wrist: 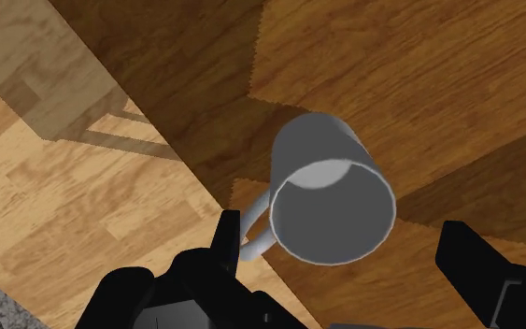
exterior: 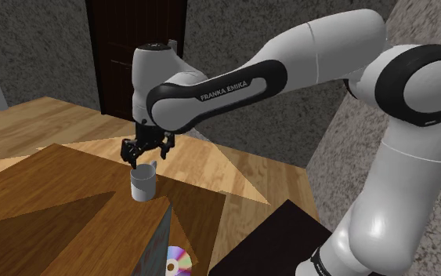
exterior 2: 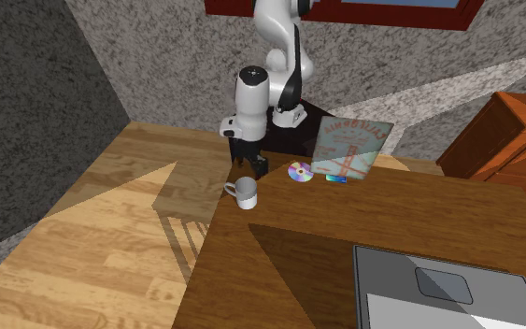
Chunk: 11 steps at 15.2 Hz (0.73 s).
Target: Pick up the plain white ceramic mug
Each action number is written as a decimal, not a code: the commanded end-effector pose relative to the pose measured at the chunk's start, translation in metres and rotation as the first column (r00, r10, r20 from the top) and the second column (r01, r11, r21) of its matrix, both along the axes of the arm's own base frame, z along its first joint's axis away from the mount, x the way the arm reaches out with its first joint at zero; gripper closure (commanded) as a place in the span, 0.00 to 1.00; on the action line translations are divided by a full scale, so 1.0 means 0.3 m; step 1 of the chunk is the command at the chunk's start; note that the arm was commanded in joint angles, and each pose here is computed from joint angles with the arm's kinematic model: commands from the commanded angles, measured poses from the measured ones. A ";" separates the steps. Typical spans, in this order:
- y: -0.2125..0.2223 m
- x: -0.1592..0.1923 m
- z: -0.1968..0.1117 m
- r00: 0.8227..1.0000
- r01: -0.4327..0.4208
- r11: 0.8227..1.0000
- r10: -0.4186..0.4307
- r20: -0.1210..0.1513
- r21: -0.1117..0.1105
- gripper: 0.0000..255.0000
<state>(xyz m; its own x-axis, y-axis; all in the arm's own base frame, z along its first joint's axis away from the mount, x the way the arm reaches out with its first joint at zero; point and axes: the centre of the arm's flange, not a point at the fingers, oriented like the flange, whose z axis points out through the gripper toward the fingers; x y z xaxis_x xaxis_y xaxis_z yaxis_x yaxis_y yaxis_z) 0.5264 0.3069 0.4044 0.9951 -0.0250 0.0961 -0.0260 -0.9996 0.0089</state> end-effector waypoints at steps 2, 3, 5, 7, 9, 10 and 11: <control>0.092 0.065 -0.089 1.000 0.013 1.000 -0.014 -0.013 -0.011 0.00; 0.120 0.087 -0.119 1.000 0.017 1.000 -0.018 -0.017 -0.015 0.00; 0.154 0.114 -0.155 0.999 0.022 1.000 -0.023 -0.022 -0.019 0.00; 0.154 0.114 -0.190 0.999 0.022 1.000 -0.023 -0.022 -0.019 0.00; 0.154 0.114 -0.225 0.999 0.022 1.000 -0.023 -0.022 -0.019 0.00; 0.154 0.114 -0.243 0.999 0.022 1.000 -0.023 -0.022 -0.019 0.00; 0.154 0.114 -0.261 0.999 0.022 1.000 -0.023 -0.022 -0.019 0.00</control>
